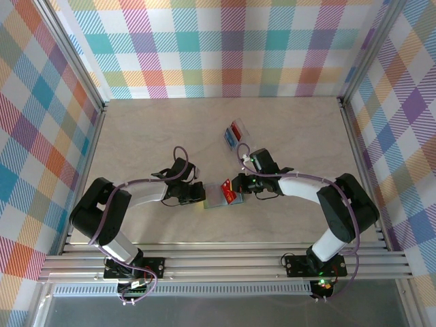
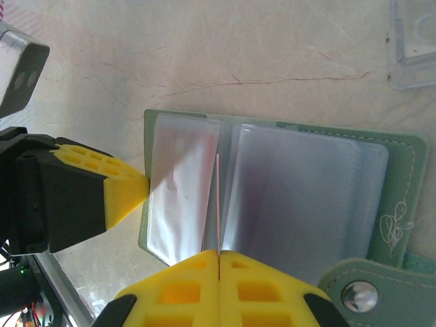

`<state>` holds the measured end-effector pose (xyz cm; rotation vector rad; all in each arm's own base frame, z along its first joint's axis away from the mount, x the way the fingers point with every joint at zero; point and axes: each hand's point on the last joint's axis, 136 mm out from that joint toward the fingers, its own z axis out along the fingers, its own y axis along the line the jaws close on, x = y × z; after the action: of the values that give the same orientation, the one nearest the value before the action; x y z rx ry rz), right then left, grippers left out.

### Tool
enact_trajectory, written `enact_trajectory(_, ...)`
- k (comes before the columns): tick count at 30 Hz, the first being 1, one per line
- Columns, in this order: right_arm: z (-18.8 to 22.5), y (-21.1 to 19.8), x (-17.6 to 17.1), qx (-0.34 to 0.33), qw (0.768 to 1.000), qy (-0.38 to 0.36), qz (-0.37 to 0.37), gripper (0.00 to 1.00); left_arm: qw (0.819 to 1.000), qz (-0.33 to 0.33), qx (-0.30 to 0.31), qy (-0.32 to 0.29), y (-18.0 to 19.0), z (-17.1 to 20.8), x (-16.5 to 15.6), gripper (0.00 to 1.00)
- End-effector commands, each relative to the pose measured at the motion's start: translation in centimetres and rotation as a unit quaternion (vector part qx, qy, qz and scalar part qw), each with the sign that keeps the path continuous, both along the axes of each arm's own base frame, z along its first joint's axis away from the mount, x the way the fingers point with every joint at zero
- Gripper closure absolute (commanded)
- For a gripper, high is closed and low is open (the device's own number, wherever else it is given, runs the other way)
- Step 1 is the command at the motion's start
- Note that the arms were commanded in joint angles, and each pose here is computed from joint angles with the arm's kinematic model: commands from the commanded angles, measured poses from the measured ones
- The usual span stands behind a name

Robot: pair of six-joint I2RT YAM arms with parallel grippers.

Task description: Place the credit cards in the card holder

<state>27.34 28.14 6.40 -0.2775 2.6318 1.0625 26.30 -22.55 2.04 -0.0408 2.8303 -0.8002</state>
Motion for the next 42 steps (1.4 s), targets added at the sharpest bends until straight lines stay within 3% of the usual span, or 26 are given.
enact_trajectory(1,-1.0,0.5,-0.7,0.011,1.0,0.02,0.008,1.0,0.999,0.0,0.034,0.013,0.9,-1.2,-0.6,0.92)
enact_trajectory(26,-0.8,2.4,-0.7,0.073,0.996,0.042,0.037,1.0,0.999,-0.001,0.034,0.009,0.9,-1.0,-0.5,0.92)
enact_trajectory(42,-2.9,1.9,1.4,0.033,0.998,0.045,-0.005,1.0,0.999,0.001,0.041,0.016,1.1,-1.5,-0.6,0.92)
